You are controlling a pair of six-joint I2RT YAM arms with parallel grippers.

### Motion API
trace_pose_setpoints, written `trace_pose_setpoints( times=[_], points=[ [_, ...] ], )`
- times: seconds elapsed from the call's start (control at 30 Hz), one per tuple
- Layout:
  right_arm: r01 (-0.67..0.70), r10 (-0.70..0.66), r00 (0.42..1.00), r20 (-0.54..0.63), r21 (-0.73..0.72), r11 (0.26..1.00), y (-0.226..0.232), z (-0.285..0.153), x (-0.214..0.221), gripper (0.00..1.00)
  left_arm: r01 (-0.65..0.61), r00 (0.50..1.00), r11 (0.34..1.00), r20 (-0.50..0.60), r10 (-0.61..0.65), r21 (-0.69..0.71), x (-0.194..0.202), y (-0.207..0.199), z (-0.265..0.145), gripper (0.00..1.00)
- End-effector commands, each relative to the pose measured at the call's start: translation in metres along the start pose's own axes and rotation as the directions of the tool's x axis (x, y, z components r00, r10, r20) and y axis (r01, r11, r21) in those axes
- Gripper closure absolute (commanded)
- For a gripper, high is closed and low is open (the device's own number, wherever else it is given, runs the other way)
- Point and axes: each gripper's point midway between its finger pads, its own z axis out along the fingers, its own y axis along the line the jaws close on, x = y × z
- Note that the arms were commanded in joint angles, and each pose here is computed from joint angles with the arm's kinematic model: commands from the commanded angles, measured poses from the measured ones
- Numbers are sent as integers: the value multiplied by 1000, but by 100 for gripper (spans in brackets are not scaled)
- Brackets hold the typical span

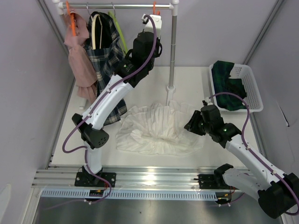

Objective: Place the skirt on the hanger

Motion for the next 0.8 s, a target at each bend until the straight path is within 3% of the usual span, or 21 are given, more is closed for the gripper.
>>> trace_pose_setpoints(
  times=[0.0,0.13,0.77],
  points=[
    [16,-15,999,35,-31,999,10,-7,-12,62,-7,997,999,72,9,-35,-35,17,-13,85],
    [17,-16,999,36,-36,999,11,-7,-13,64,-10,996,999,87,13,-42,-42,23,-16,100],
    [21,-19,999,34,-40,999,10,-6,-12,67,37,975,998,221,-26,-44,-99,54,-49,100]
  ],
)
